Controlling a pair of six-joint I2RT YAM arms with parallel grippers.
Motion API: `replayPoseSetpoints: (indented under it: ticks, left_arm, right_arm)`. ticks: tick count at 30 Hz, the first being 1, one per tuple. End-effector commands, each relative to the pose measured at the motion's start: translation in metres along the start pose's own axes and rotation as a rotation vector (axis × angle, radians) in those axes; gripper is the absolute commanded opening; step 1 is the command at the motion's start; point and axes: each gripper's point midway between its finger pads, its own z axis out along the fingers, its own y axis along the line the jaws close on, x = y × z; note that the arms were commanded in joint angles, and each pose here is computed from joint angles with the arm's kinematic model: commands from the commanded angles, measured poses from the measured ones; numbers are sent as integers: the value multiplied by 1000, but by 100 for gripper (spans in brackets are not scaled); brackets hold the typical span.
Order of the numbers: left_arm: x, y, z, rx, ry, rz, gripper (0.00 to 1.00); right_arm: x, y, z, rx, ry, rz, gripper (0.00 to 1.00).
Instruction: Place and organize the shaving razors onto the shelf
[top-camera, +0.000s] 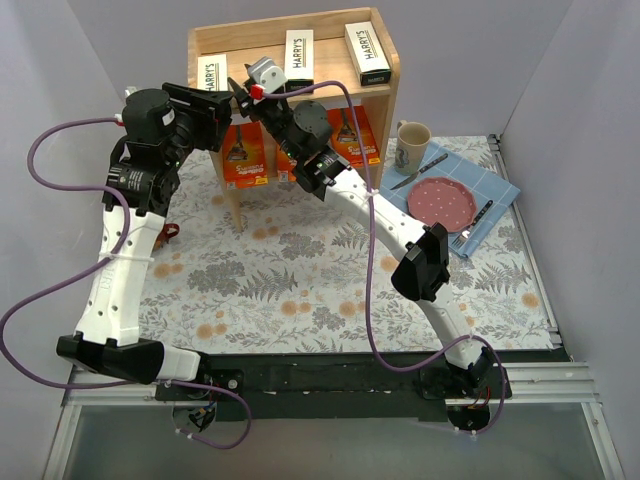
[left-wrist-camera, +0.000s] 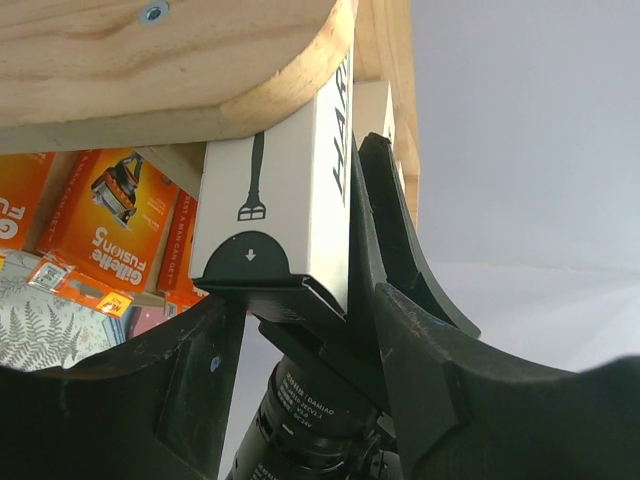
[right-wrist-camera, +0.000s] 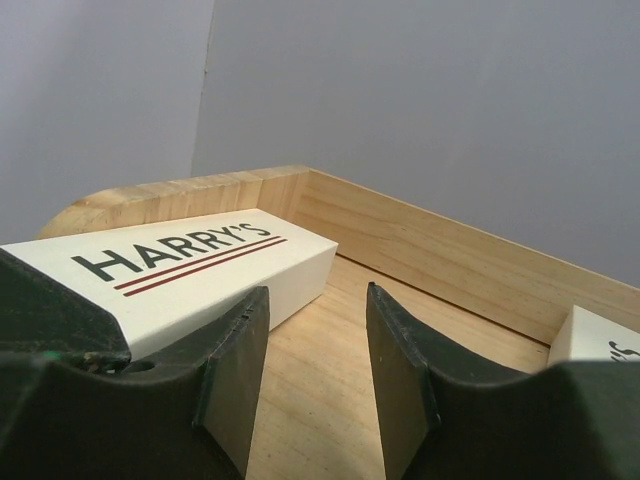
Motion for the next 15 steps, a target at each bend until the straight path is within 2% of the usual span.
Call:
replayPoseSetpoints:
  ticks: [1, 15]
  left_arm:
    - [-10, -18, -5, 41, -52, -42, 53]
    - [9, 7, -4, -2, 34, -18, 60]
  right_arm:
    - [-18, 3, 3, 27, -54, -8, 52]
    - [-43, -25, -6, 77, -48, -82, 54]
